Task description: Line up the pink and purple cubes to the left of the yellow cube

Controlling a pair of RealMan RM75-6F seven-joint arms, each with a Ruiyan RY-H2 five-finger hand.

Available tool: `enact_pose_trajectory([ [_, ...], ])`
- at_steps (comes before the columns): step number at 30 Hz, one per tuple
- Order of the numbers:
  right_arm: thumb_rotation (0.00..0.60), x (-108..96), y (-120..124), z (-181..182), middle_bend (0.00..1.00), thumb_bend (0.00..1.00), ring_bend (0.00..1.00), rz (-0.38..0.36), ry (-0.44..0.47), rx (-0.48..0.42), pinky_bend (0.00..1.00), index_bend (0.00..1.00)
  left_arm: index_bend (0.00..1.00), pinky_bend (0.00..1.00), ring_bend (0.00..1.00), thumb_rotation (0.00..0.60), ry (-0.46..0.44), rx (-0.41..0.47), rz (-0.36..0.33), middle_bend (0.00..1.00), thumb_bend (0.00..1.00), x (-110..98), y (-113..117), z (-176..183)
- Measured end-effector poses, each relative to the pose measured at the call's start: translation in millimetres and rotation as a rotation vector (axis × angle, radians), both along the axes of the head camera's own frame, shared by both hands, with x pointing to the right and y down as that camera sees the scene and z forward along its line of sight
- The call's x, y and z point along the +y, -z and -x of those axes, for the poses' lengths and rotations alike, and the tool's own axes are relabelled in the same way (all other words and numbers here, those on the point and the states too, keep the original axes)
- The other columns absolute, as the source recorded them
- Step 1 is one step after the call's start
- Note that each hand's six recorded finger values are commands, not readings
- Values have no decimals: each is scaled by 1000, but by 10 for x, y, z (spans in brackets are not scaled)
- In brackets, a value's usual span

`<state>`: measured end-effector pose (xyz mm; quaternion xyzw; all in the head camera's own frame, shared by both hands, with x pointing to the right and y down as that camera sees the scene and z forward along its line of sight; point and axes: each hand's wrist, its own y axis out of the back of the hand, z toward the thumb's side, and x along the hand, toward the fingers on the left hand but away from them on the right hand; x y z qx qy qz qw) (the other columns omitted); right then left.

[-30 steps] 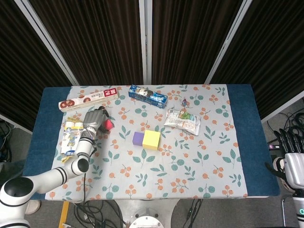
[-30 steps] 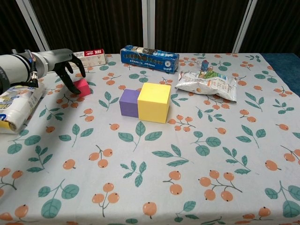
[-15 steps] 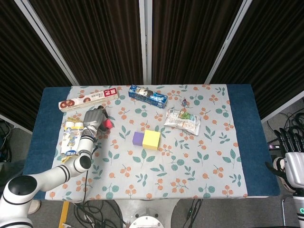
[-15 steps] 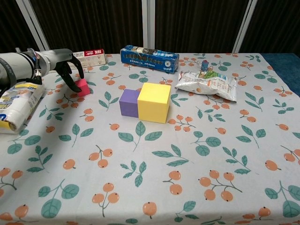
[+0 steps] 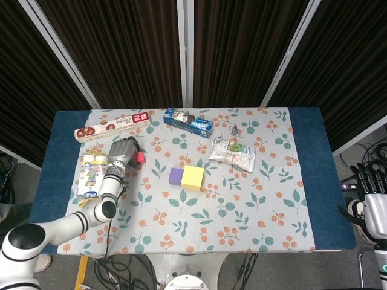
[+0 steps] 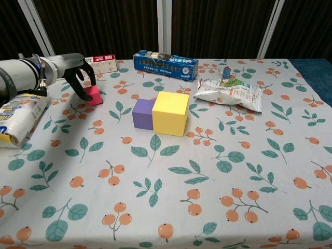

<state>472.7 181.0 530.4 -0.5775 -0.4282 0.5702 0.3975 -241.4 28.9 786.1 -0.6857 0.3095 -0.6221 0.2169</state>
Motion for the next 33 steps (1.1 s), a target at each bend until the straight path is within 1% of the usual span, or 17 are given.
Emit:
enact_pose_trajectory([
  [6, 600, 8, -3, 28, 41, 75, 0, -2, 6, -8, 31, 0, 586, 289, 244, 600, -119, 38, -16, 304, 339, 75, 153, -72],
  [10, 600, 18, 3, 35, 41, 75, 0, -4, 7, -8, 30, 0, 583, 287, 244, 600, -199, 94, -11, 304, 336, 202, 267, -188],
  [16, 600, 27, 23, 34, 41, 75, 0, -7, 5, -4, 30, 0, 582, 284, 244, 600, -303, 142, -21, 303, 333, 353, 347, -412],
  [19, 600, 32, 28, 26, 40, 75, 0, -7, 3, -1, 30, 0, 581, 284, 244, 600, -332, 161, -27, 303, 333, 384, 345, -551],
  [25, 600, 49, 21, 2, 41, 75, 0, -5, -7, 0, 31, 0, 579, 283, 244, 600, -362, 175, -47, 303, 330, 344, 335, -752],
  [33, 600, 68, 2, -51, 41, 75, 0, 0, -23, 3, 30, 0, 578, 281, 244, 600, -408, 165, -52, 302, 330, 307, 295, -918],
])
